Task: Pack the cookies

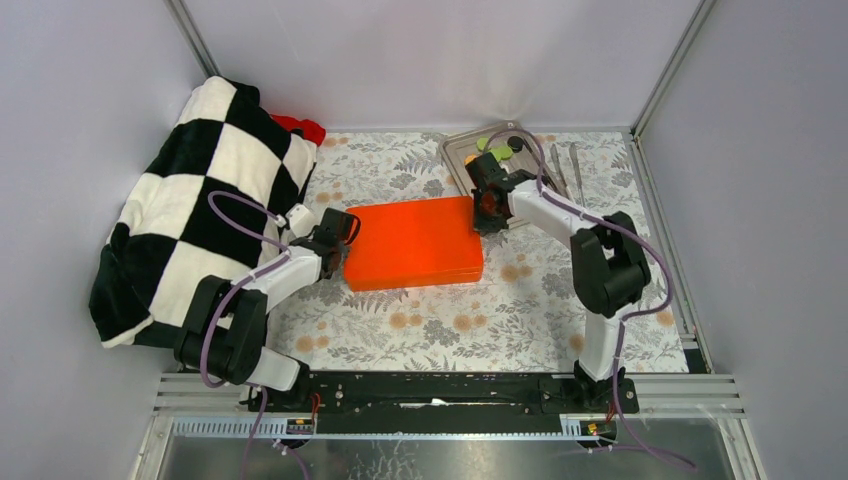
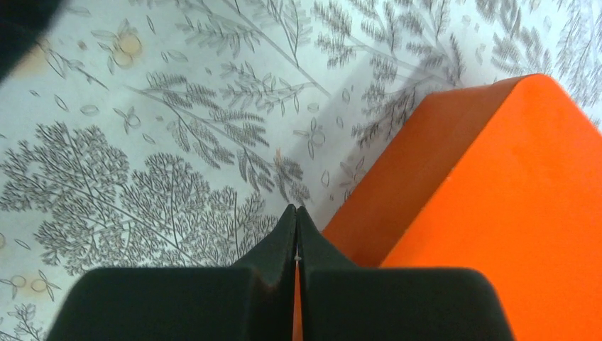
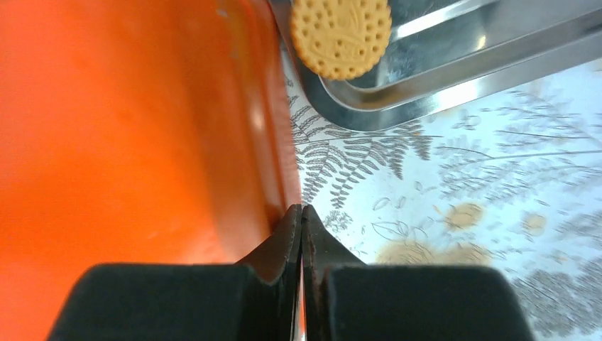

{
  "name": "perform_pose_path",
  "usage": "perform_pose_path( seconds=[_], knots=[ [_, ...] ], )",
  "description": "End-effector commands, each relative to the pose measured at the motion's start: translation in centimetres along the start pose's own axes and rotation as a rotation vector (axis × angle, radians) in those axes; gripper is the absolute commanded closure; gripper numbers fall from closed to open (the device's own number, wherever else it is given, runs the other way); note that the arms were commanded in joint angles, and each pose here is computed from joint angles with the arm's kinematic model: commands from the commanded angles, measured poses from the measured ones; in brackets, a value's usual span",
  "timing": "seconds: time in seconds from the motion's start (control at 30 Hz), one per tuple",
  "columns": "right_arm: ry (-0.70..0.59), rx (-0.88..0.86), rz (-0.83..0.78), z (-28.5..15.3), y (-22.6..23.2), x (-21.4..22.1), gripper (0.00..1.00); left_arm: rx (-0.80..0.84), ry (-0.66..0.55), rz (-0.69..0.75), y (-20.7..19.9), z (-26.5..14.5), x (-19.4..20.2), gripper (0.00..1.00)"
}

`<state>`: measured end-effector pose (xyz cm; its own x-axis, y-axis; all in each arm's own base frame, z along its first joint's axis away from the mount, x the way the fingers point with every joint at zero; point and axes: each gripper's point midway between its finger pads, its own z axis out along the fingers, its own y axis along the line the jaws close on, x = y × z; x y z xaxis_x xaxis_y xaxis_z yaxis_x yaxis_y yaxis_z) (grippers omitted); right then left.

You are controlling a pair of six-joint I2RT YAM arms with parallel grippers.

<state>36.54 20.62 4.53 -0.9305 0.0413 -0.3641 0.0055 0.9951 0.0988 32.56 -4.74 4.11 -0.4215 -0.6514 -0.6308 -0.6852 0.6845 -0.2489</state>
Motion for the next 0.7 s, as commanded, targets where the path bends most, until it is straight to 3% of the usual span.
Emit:
perform_pose_path(
  seconds=[0.0, 0.27, 0.53, 0.67],
  knots=[
    [-0.266, 0.066, 0.035, -7.8, -0.4, -5.6, 1.00, 0.043, 0.096, 0.026, 0.1, -0.5, 2.9, 1.00],
    [-0.294, 0.067, -0.057, -10.3, 0.8, -4.8, 1.00, 0.040, 0.099, 0.030, 0.1, -0.4, 3.0, 1.00],
    [-0.095, 0.048, -0.077, -4.1, -0.1, 2.4, 1.00, 0.055, 0.095, 0.037, -0.5, -0.5, 2.7, 1.00],
    [-0.110, 0.067, -0.079, -4.3, -0.3, 1.9, 1.00, 0.075, 0.068, 0.041, -1.2, -1.5, 1.3, 1.00]
  ],
)
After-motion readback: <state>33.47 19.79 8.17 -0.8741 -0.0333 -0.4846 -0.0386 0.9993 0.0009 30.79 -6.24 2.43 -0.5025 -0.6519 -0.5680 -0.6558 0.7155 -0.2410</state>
